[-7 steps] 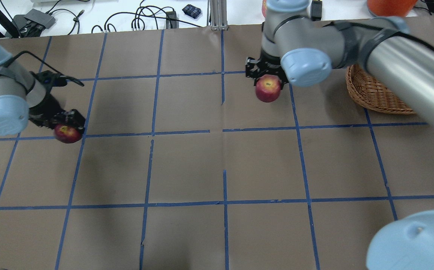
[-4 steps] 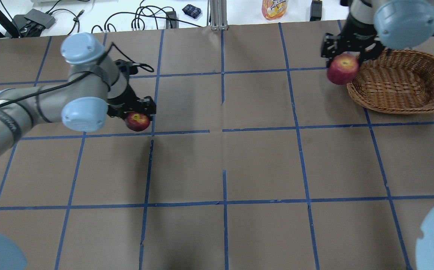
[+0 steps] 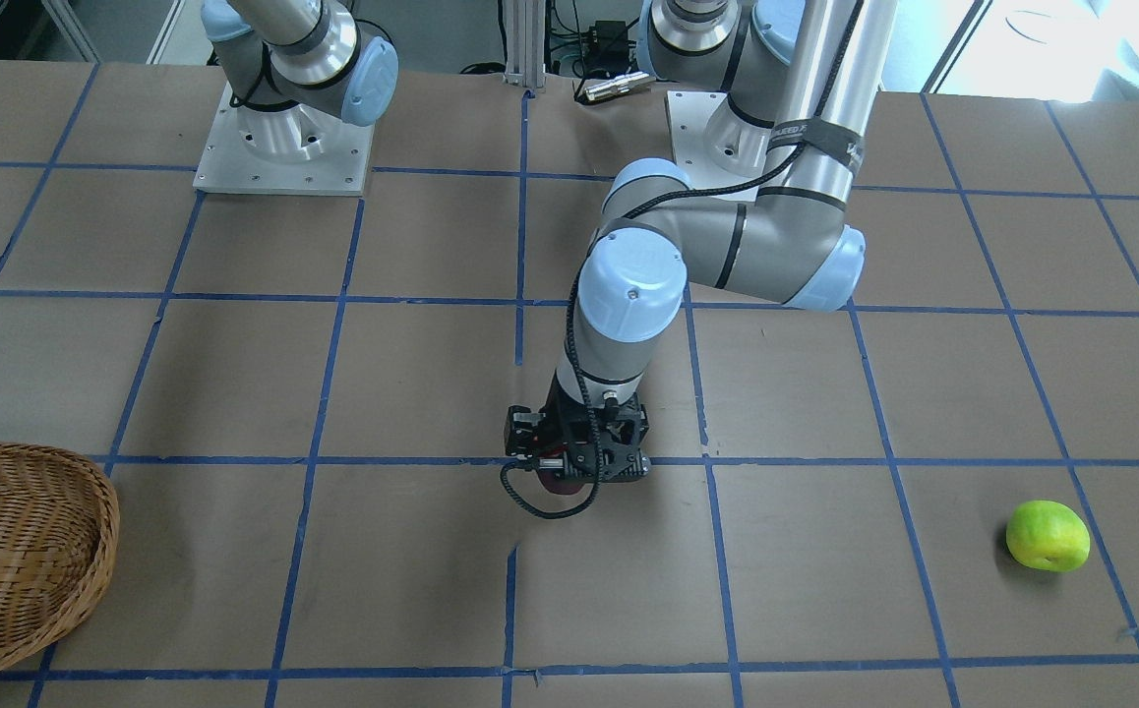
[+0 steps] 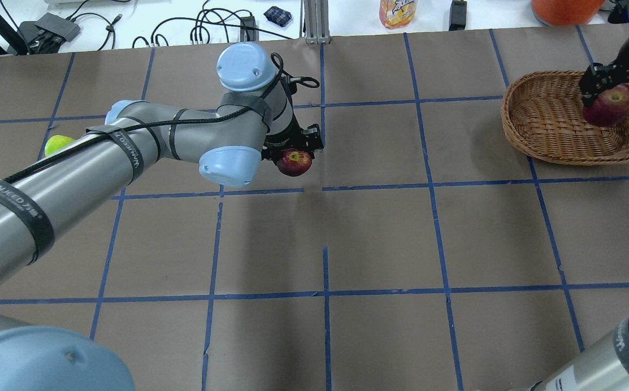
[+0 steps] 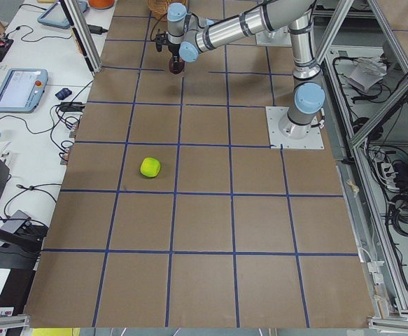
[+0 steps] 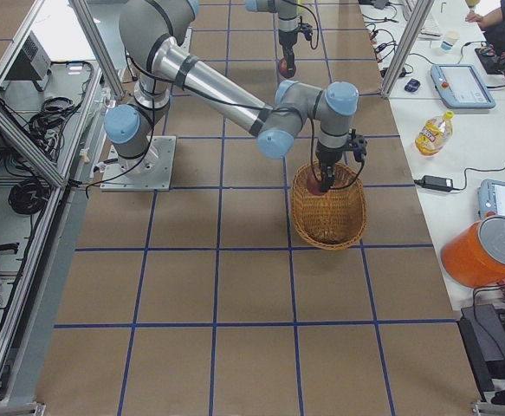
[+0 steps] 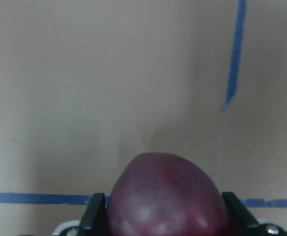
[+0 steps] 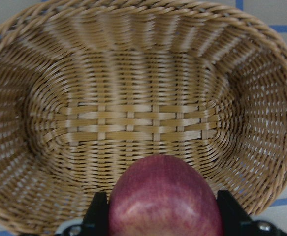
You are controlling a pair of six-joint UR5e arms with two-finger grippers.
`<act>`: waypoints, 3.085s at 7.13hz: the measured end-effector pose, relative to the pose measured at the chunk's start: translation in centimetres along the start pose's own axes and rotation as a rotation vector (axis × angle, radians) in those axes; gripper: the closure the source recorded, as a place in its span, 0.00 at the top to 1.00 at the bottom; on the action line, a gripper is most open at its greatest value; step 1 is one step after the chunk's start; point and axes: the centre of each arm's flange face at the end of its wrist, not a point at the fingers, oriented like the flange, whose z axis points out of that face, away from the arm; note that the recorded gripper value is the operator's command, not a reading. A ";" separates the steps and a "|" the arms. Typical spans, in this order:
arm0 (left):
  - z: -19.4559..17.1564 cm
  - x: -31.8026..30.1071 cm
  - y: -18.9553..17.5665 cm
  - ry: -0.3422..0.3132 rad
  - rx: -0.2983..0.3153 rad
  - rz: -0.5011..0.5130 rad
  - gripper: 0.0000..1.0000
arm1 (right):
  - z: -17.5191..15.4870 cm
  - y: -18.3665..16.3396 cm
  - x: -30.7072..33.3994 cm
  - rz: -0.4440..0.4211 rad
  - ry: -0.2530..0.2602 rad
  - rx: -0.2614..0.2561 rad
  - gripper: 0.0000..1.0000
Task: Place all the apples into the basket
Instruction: 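Carry the red apple to the basket with right while left carries apple to center, then release the apple into the basket with right while left sets apple down, then lower the left gripper to the green apple while right returns to center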
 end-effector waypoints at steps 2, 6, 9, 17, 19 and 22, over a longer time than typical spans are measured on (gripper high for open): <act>3.2 2.8 1.1 -0.005 -0.006 0.011 1.00 | 4.8 -1.0 2.8 -0.052 0.042 0.028 0.00; -6.6 -0.2 -5.6 0.061 0.080 -0.051 1.00 | 7.6 -1.8 3.5 -0.060 0.070 0.056 1.00; -17.3 -16.3 -12.5 0.025 0.016 0.027 1.00 | 6.3 -1.5 3.3 -0.062 0.063 0.048 1.00; -8.9 -54.9 -12.0 -0.055 -0.095 0.317 1.00 | -9.5 5.4 -39.0 0.053 -0.252 -0.135 1.00; -6.0 -55.9 -12.8 -0.058 -0.083 0.325 1.00 | -7.1 6.2 -45.5 0.108 -0.293 -0.167 1.00; -2.8 -56.7 -13.4 -0.062 -0.066 0.366 0.82 | -2.7 6.5 -52.0 0.148 -0.319 -0.164 1.00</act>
